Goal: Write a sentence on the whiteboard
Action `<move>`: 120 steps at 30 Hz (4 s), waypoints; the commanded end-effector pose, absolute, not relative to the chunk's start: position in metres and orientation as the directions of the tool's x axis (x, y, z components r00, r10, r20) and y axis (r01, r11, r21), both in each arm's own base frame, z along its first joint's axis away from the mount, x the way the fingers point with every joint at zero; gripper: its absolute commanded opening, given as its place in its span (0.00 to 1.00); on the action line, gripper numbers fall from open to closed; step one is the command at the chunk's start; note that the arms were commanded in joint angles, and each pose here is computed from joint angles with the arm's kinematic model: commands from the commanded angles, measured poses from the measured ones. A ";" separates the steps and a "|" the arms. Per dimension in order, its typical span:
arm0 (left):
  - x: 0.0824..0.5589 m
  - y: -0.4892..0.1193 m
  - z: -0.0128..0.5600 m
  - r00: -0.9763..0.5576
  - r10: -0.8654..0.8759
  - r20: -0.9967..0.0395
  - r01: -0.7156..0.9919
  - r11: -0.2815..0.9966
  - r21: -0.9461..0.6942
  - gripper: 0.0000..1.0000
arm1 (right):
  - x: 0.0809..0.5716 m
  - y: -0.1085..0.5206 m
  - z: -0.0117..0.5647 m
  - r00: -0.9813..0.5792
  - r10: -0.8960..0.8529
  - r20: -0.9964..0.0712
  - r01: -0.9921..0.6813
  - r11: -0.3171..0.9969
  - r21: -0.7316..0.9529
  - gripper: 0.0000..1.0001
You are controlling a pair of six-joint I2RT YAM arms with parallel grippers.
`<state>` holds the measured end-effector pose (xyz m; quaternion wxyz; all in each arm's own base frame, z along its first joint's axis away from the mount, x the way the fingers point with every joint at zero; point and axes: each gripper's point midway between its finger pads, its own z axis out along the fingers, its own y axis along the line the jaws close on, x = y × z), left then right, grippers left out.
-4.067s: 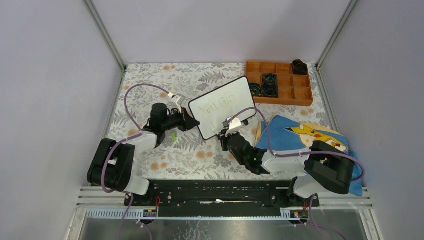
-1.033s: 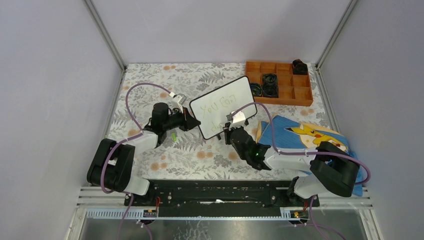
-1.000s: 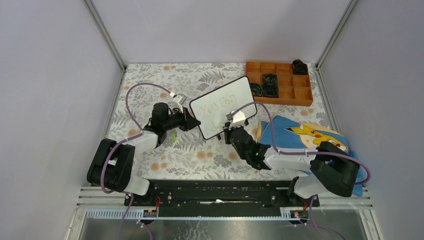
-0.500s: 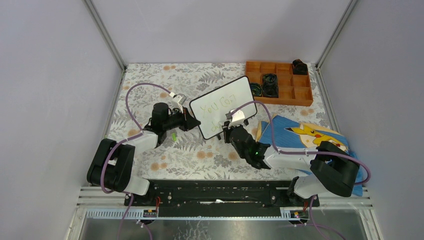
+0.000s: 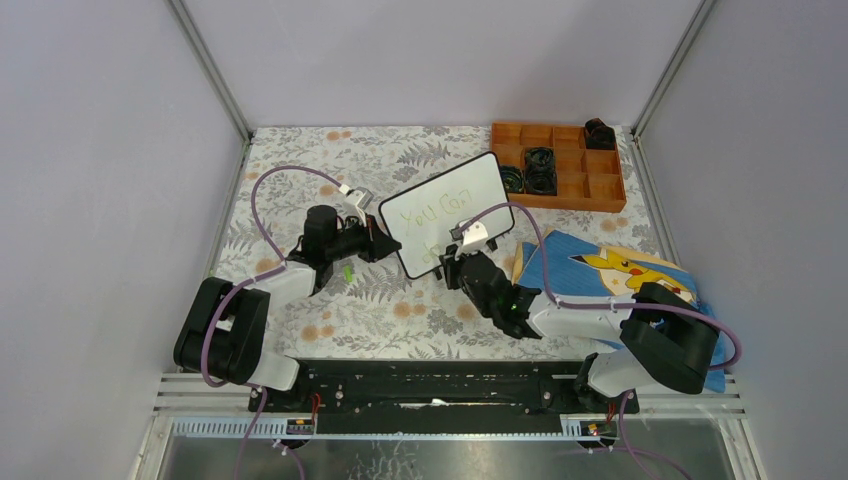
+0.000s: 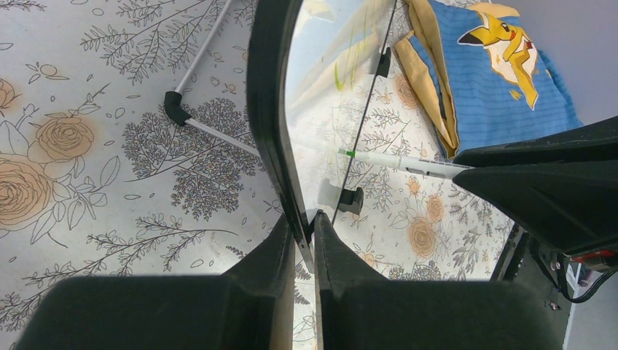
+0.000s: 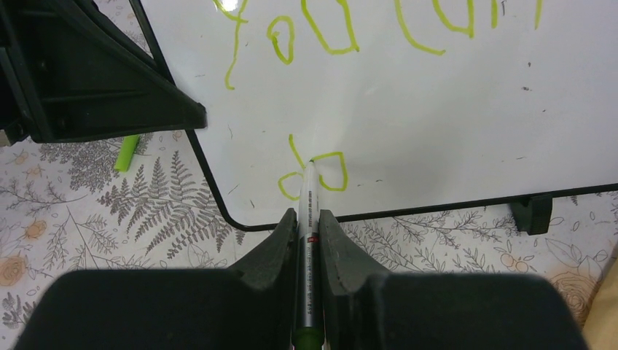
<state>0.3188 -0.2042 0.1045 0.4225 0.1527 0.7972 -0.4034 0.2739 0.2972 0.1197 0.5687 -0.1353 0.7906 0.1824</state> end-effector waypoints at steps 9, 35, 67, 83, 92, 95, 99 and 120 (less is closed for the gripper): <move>0.311 -0.196 0.074 -0.632 -0.019 -0.774 0.551 0.692 -0.467 0.00 | 0.269 0.287 0.108 -0.352 0.004 -0.936 -0.405 0.901 0.157 0.00; 0.311 -0.195 0.072 -0.634 -0.009 -0.773 0.549 0.699 -0.458 0.00 | 0.306 0.260 0.174 -0.232 0.198 -0.952 -0.336 0.902 0.270 0.00; 0.311 -0.195 0.070 -0.635 -0.004 -0.773 0.548 0.702 -0.454 0.00 | 0.298 0.253 0.134 -0.307 0.127 -0.943 -0.320 0.920 0.228 0.00; 0.309 -0.196 0.068 -0.638 0.006 -0.770 0.550 0.704 -0.450 0.00 | 0.294 0.244 0.126 -0.326 0.114 -0.938 -0.301 0.929 0.217 0.00; 0.309 -0.197 0.067 -0.640 0.010 -0.768 0.550 0.705 -0.448 0.00 | 0.299 0.232 0.130 -0.303 0.116 -0.946 -0.242 0.951 0.194 0.00; 0.309 -0.197 0.067 -0.640 0.011 -0.768 0.550 0.705 -0.448 0.00 | 0.302 0.230 0.133 -0.294 0.125 -0.948 -0.228 0.953 0.197 0.00; 0.308 -0.197 0.067 -0.641 0.011 -0.767 0.548 0.706 -0.448 0.00 | 0.305 0.229 0.140 -0.279 0.136 -0.950 -0.225 0.953 0.203 0.00; 0.309 -0.197 0.066 -0.642 0.014 -0.767 0.547 0.709 -0.445 0.00 | 0.296 0.265 0.151 -0.285 0.141 -0.948 -0.404 0.879 0.253 0.00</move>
